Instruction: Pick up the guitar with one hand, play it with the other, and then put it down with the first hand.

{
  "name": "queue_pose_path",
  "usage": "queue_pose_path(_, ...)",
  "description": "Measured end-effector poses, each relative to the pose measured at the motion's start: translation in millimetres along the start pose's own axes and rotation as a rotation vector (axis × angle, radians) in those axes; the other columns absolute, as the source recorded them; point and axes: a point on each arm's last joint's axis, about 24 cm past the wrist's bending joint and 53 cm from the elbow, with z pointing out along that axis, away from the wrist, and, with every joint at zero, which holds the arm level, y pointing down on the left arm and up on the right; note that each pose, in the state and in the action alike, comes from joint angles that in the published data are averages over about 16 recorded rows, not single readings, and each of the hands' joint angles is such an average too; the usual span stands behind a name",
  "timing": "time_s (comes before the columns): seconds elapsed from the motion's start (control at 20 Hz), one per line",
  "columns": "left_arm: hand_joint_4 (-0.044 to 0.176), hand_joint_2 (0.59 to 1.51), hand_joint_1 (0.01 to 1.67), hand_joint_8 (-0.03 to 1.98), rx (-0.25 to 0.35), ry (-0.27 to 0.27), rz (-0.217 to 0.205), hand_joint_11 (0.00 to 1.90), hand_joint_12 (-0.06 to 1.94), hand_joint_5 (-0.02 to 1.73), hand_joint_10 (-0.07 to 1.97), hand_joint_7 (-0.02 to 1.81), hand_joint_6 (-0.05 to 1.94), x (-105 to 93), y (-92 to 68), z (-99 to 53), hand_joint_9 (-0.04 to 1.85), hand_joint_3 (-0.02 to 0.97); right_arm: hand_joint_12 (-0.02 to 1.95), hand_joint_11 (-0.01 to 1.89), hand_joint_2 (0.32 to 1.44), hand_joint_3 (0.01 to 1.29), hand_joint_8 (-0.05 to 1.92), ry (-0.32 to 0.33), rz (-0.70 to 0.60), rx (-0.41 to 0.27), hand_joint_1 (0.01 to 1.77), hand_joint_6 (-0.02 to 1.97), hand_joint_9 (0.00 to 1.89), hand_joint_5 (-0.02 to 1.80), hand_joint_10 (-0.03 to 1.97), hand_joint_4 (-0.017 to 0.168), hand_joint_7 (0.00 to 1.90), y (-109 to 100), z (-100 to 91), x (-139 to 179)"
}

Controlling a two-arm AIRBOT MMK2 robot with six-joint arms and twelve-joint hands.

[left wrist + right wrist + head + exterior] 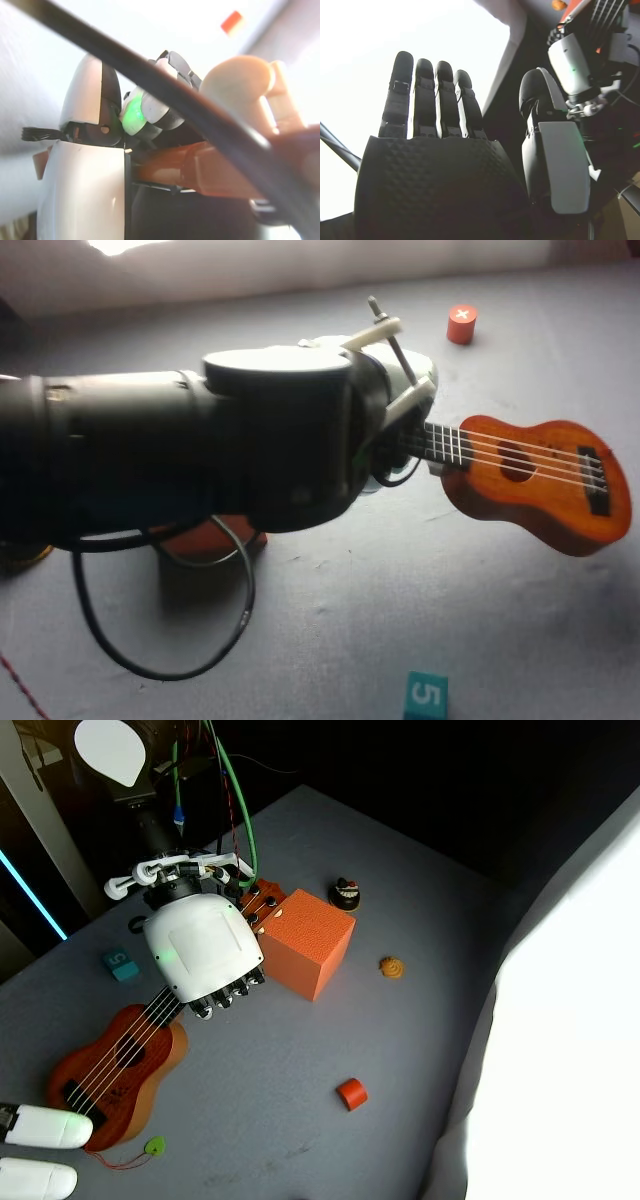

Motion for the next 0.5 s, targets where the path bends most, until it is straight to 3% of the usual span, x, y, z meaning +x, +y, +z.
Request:
queue_pose_path(0.2,-0.002,1.057,1.53,1.98,0.058,0.008,-0.025,1.49,1.92,1.32,1.97,1.35,1.88,-15.1,-7.3,-16.5,1.43,0.019,0.63,0.01,1.24,0.02,0.02,0.051,-0.01,-0.087,0.48,0.03,0.21,0.19,0.02,0.001,0.23,16.3,-2.6,9.0)
queue_pose_path(0.5,0.015,1.058,1.53,1.98,0.131,0.011,-0.042,1.49,1.92,1.32,1.97,1.35,1.88,-32.2,-18.1,-39.1,1.43,0.018,0.61,0.01,1.23,0.02,0.02,0.129,-0.033,-0.195,0.45,0.03,0.21,0.2,0.02,0.001,0.23,37.5,-10.1,25.3)
